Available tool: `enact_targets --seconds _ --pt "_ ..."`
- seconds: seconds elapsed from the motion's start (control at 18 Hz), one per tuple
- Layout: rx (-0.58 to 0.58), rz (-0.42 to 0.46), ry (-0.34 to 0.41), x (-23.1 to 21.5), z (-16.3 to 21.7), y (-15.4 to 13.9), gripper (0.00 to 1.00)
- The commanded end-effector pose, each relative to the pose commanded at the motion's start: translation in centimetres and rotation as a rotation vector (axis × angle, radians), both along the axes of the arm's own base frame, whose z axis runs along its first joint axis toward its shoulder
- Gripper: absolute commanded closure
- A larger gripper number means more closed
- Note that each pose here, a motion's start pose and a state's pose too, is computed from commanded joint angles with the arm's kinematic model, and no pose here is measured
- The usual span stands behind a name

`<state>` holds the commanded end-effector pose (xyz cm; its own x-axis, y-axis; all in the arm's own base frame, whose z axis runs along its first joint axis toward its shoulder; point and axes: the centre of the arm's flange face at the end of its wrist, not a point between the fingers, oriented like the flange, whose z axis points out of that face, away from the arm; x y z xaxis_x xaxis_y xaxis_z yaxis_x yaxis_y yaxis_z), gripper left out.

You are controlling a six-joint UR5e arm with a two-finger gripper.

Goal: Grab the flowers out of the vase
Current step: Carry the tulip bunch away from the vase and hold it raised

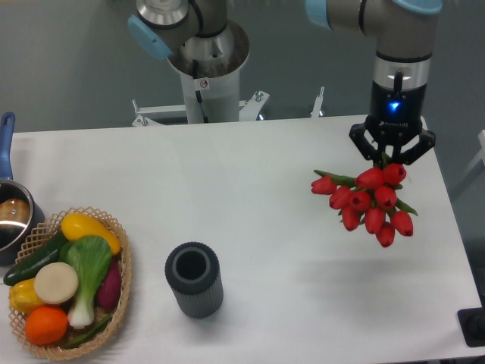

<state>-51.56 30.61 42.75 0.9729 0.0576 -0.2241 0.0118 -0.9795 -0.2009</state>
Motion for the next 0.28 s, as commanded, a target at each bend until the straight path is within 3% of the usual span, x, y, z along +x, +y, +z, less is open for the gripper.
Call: enact_targets --seconds 0.28 --pt "-0.073 0.001 -0.035 -0.3 1.2 -0.3 0.96"
